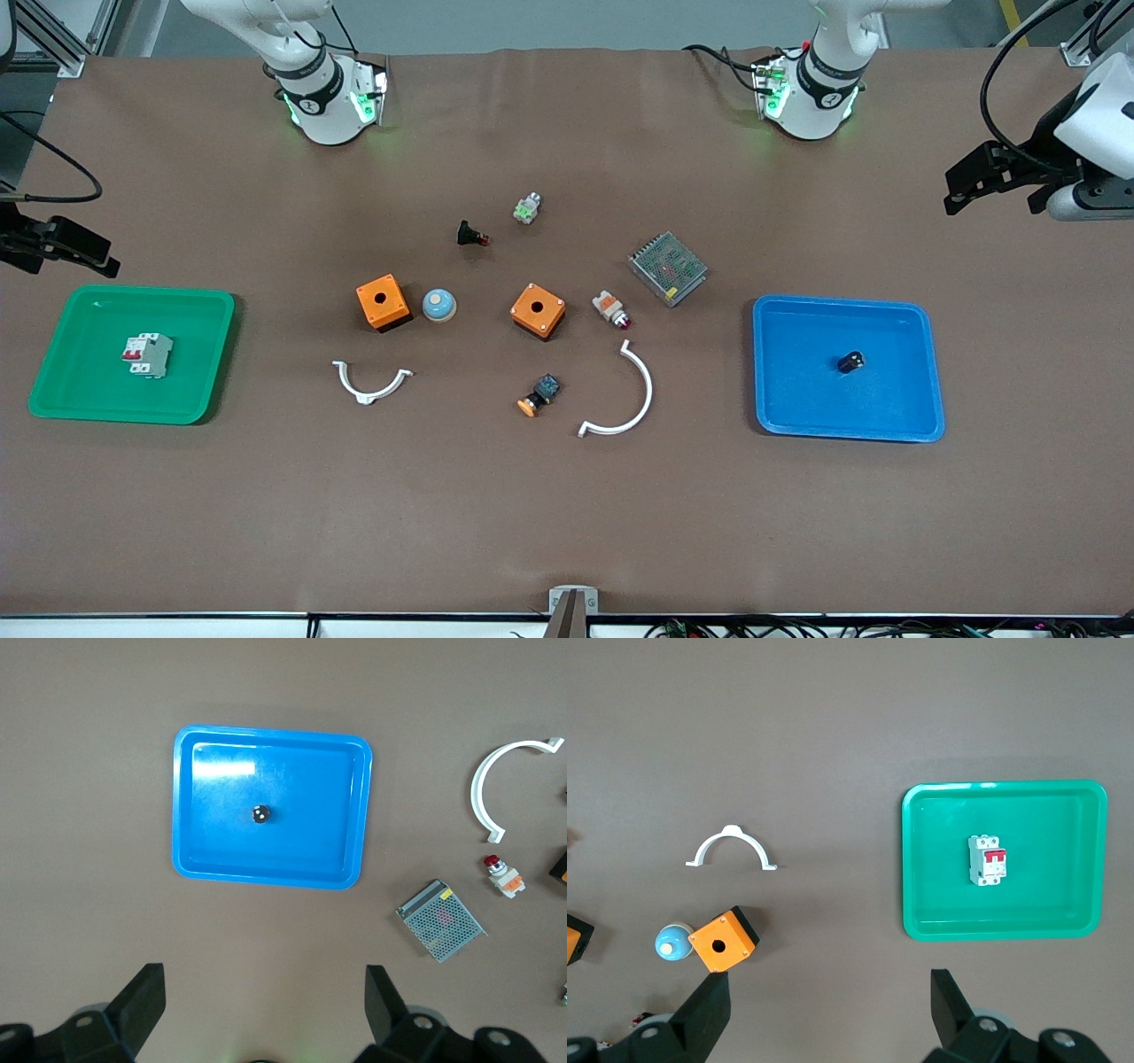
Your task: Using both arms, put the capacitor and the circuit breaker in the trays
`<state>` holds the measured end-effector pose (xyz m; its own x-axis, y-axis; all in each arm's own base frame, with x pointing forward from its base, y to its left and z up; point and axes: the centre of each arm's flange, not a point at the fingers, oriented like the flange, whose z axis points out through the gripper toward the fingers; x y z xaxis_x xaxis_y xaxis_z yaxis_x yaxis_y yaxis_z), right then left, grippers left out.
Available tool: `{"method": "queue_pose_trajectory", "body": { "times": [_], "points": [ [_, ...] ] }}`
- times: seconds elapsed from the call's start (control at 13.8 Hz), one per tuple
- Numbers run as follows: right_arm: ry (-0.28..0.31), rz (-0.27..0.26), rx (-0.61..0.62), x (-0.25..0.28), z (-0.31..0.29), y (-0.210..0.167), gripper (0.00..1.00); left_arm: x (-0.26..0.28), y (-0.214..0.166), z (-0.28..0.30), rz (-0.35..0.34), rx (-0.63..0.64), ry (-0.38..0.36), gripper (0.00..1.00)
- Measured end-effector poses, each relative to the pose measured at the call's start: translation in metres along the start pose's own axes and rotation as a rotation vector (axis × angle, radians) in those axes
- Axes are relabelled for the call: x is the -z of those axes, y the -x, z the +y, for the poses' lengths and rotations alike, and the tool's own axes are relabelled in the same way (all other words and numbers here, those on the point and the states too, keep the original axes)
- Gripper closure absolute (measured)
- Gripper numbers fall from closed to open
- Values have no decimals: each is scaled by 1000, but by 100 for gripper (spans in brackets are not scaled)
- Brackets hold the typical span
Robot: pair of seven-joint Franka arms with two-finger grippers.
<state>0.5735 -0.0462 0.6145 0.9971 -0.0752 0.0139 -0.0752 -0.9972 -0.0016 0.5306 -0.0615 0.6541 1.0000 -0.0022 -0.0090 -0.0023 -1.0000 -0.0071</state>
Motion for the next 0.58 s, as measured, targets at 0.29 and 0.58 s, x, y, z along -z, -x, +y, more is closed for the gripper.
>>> {"method": "queue_pose_trajectory", "body": {
  "times": [0.29,0.58],
  "points": [
    [0,11,0,5,0,0,0,0,0,0,1,0,0,0],
    [0,19,0,9,0,-1,0,1,0,0,2,0,0,0]
  ]
}}
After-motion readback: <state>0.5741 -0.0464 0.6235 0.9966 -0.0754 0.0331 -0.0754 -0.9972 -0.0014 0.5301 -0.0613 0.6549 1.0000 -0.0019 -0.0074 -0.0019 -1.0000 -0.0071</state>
